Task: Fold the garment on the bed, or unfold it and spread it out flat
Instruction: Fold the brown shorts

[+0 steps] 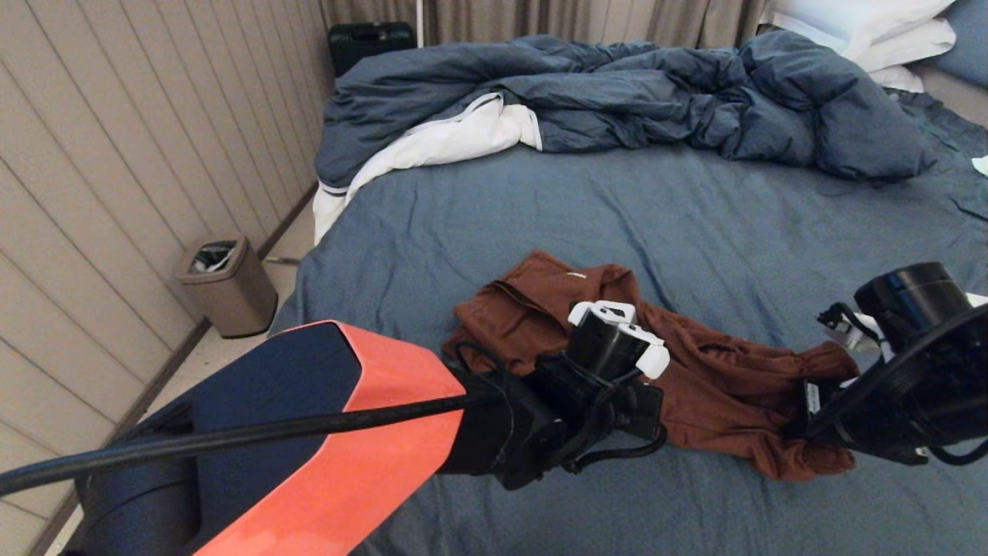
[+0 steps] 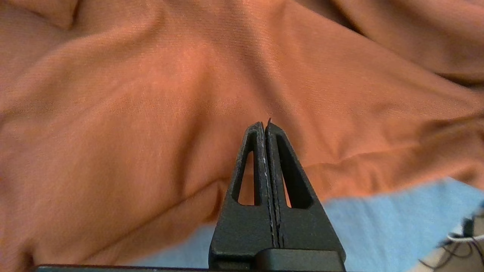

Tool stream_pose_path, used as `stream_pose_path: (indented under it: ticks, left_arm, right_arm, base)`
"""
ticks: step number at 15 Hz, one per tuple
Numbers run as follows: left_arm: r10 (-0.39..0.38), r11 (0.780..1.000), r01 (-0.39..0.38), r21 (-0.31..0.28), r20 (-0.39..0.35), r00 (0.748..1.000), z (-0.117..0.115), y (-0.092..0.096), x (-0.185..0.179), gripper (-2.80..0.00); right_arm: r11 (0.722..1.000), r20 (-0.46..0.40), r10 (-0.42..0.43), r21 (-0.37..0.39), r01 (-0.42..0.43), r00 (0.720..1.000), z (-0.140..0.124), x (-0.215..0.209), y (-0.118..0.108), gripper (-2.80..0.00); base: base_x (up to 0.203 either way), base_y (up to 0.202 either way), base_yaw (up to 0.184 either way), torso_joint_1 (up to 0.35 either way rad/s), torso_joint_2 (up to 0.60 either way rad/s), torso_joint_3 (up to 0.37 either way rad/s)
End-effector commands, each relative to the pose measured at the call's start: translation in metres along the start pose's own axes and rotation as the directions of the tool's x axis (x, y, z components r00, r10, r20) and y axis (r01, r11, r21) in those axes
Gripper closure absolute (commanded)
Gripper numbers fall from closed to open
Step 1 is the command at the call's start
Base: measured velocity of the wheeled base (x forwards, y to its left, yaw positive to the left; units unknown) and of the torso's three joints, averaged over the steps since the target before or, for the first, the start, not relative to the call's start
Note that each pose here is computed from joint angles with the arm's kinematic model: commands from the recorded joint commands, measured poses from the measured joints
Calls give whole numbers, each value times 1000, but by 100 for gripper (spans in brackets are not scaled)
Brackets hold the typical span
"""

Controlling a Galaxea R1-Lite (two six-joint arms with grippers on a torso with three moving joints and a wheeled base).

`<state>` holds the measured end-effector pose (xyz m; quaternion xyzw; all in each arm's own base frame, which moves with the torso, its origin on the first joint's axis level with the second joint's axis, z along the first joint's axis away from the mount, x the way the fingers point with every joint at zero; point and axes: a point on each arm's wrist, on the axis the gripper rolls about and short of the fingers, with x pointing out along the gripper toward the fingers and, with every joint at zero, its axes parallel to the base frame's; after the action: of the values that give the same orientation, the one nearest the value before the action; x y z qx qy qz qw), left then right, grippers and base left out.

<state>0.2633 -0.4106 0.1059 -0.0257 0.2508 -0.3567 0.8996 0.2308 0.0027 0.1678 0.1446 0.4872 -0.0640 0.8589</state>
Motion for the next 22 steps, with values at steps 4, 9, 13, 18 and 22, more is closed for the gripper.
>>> stream_pose_path:
  ticks: [4, 9, 13, 18, 22]
  left_arm:
    - [66, 997, -61, -54, 107, 992, 32, 28, 17, 0]
    - [122, 991, -114, -76, 108, 987, 36, 55, 38, 0]
    - [137, 989, -130, -76, 101, 985, 32, 63, 44, 0]
    - [155, 987, -147, -68, 135, 979, 39, 73, 44, 0]
    - [225, 974, -216, -62, 233, 946, 52, 80, 41, 0]
  right_arm:
    - [1000, -7, 2, -1, -2, 1000, -5, -1, 0, 0]
    - [1000, -14, 8, -5, -8, 1000, -8, 1, 0, 0]
    - [1000, -13, 11, 0, -11, 1000, -8, 1, 0, 0]
    - [1000, -12, 25, 1, -25, 1000, -12, -1, 4, 0]
    - [999, 2, 44, 2, -44, 999, -17, -2, 6, 0]
  base:
    - [0, 0, 0, 0, 0, 0]
    - [0, 0, 0, 0, 0, 0]
    - [0, 0, 0, 0, 0, 0]
    - [0, 0, 0, 0, 0, 0]
    - [0, 0, 0, 0, 0, 0]
